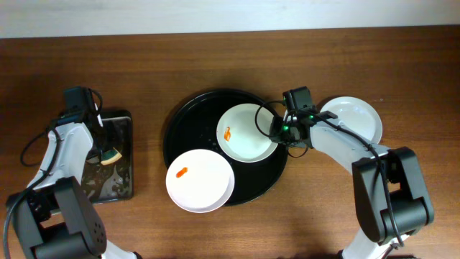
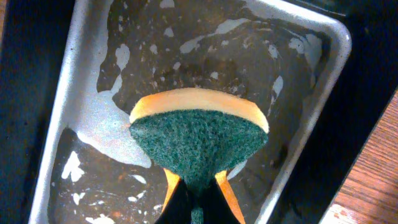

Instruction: Clean dirty plates on tray and stack at the side

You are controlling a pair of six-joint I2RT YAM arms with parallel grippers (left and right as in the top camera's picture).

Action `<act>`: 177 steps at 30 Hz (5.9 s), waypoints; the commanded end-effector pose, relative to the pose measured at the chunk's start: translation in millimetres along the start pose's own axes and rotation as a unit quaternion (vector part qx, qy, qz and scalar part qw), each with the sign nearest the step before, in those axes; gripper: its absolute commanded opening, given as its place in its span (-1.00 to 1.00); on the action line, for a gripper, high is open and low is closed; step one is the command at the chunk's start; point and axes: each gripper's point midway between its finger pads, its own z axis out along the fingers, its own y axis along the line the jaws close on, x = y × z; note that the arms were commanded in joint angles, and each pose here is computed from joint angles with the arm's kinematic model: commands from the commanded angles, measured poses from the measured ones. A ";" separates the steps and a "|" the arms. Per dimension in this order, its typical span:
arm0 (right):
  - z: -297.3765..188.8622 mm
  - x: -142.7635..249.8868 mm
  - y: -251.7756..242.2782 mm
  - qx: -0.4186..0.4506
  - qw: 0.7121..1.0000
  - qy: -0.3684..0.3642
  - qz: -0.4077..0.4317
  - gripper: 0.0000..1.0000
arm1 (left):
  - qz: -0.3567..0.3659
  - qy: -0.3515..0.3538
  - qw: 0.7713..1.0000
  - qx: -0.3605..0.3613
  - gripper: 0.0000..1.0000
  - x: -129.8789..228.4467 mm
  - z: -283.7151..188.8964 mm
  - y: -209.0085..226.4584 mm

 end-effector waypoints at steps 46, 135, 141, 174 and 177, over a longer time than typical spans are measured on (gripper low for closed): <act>-28.1 -16.4 -11.6 0.078 0.994 0.021 -0.079 -0.92 | 0.155 -0.098 0.908 0.377 -1.00 -9.3 -130.4 -228.6; -222.7 -65.0 -217.2 0.161 0.962 0.003 0.221 -0.92 | 0.278 -0.007 0.948 0.153 -1.00 24.1 -54.3 -284.5; -148.8 -39.2 -237.9 0.104 0.963 0.003 0.250 -0.67 | 0.280 0.000 0.945 0.168 -1.00 28.0 -56.0 -288.5; -39.4 218.5 124.3 -0.010 0.966 0.259 -0.019 -0.13 | -0.021 -0.014 0.999 -0.028 -0.01 64.9 43.2 7.7; -34.0 208.8 120.4 0.006 0.973 0.229 -0.010 -0.60 | -0.020 -0.014 0.999 -0.028 0.00 65.0 43.2 7.6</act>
